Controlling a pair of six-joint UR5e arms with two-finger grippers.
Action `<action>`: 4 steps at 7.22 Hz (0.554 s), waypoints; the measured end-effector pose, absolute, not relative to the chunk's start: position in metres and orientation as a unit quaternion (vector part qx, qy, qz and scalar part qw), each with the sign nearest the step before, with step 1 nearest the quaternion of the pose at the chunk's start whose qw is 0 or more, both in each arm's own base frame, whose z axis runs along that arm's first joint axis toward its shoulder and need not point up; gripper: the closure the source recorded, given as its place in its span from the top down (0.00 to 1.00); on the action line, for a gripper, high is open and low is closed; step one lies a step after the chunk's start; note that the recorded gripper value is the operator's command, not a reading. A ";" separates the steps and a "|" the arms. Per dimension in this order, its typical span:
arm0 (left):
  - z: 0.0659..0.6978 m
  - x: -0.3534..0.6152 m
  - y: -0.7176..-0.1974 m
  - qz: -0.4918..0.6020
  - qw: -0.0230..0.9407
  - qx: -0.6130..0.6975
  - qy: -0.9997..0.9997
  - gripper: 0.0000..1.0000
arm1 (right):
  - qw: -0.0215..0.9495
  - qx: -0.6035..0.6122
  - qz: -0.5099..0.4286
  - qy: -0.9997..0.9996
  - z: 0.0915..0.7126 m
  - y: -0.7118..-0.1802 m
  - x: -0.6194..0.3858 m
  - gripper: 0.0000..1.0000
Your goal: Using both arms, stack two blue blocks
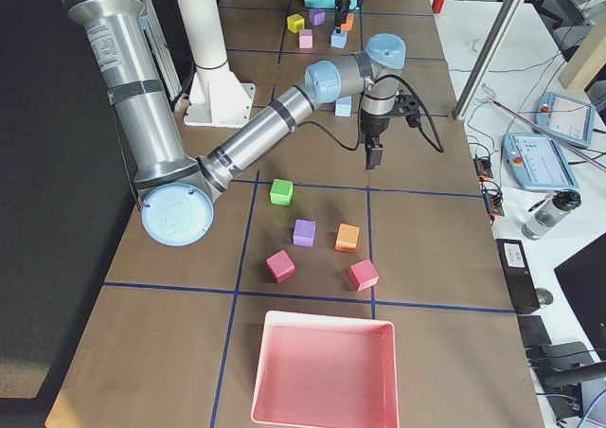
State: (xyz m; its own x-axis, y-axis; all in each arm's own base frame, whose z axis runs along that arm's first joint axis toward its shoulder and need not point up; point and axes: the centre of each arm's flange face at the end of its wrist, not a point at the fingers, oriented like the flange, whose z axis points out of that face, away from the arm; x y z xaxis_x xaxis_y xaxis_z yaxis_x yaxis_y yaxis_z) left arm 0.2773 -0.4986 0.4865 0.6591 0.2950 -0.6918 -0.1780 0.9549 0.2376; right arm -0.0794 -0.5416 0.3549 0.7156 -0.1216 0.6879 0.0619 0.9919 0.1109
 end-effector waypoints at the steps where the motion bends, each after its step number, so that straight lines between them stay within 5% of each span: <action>1: 0.492 0.284 -0.499 0.132 0.909 0.068 0.390 1.00 | 0.926 0.039 -0.049 -0.374 0.356 -0.542 -0.079 1.00; 4: 0.509 0.305 -0.493 0.142 0.911 0.048 0.384 1.00 | 0.926 0.038 -0.048 -0.373 0.358 -0.543 -0.079 1.00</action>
State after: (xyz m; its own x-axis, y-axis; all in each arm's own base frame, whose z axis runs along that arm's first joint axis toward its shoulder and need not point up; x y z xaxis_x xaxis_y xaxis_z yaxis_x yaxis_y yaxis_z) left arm 0.3047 -0.4930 0.5087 0.6653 0.2964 -0.6853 -0.2225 0.9548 0.1970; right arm -0.0785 -0.5426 0.3579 0.7169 -0.1173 0.6873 0.0611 0.9925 0.1056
